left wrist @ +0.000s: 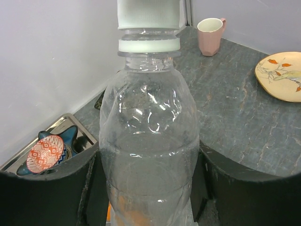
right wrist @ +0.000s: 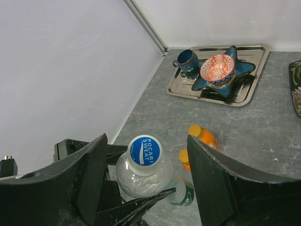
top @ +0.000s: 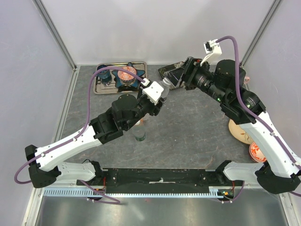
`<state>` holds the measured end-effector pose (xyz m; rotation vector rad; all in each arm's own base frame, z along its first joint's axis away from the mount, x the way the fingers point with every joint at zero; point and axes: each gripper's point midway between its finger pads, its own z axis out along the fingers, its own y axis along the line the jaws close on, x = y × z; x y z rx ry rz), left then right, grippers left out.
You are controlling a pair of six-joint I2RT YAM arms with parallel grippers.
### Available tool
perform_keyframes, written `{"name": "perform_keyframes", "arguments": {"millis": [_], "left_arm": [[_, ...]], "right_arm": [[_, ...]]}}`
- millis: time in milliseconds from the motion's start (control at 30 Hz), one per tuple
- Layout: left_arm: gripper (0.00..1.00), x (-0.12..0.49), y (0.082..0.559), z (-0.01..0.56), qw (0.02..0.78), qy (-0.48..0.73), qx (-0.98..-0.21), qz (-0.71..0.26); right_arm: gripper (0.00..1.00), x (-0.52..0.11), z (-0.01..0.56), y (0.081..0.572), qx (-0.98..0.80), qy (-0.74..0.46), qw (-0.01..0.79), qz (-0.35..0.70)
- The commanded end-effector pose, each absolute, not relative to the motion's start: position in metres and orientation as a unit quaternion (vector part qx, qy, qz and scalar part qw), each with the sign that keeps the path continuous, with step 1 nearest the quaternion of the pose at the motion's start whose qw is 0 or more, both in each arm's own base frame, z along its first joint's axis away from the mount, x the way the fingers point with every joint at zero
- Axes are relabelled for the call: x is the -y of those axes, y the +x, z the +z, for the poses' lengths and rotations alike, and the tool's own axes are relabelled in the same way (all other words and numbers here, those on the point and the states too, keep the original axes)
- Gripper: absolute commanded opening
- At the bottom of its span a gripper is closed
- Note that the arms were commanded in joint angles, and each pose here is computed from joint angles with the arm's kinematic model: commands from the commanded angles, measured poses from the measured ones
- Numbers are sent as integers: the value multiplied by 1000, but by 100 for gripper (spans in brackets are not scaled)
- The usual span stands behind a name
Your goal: Unscrew the bottle caps
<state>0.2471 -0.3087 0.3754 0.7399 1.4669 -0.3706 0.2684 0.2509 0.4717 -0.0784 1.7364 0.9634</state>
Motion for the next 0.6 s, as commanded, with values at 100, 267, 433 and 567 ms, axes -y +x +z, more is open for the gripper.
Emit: {"name": "perform_keyframes", "arguments": {"millis": [100,267,433,567], "left_arm": [[47,305,251,404,701,306,-625,-156],[47,305,250,403,700,309,-624,-156],[47,305,249,402,700,310,-624,-157],[47,305,248,404,702,309,-621,-161]], "right_arm": [[68,-255,464,273,-737,-39,543,401],[61,-257,460,274,-739,-39,540,401],[48,-262,459,271,-737,-49,535,410],[27,-264,457,270,-735,-56,533,415]]}}
